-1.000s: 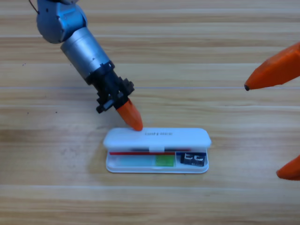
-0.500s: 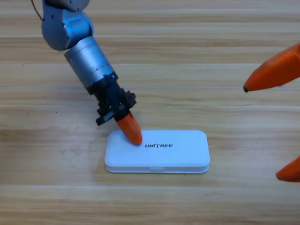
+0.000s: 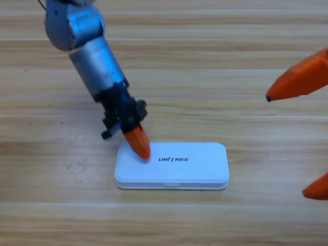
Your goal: Clean up eraser and pencils
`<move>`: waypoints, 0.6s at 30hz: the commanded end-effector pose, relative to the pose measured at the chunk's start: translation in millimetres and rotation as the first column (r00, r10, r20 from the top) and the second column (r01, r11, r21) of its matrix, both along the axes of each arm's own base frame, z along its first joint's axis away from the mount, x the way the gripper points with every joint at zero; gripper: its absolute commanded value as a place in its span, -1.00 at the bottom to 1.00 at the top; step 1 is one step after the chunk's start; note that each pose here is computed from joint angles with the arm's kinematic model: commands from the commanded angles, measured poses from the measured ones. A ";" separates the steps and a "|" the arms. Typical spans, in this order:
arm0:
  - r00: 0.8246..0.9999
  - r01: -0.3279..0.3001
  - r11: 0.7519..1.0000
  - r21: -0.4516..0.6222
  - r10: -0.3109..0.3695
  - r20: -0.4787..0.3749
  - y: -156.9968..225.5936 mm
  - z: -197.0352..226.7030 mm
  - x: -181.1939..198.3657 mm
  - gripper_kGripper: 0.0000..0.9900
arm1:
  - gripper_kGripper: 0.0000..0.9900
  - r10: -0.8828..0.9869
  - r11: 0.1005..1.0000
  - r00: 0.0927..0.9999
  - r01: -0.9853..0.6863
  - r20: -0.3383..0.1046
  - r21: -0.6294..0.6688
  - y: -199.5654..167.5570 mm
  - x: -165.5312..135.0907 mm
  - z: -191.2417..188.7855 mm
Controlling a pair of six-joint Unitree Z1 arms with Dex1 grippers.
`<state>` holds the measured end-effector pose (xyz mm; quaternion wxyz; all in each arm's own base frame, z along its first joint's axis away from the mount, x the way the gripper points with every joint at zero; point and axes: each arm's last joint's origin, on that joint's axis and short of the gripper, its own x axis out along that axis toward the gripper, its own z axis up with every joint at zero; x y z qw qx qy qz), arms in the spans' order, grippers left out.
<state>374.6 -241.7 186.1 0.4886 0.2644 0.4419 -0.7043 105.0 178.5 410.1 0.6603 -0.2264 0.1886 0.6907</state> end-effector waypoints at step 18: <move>0.952 0.007 0.999 -0.053 0.010 0.307 57.2 182.6 -199.2 1.00 | 1.00 -0.003 0.999 0.999 0.002 -0.043 -0.037 10.6 10.3 -17.3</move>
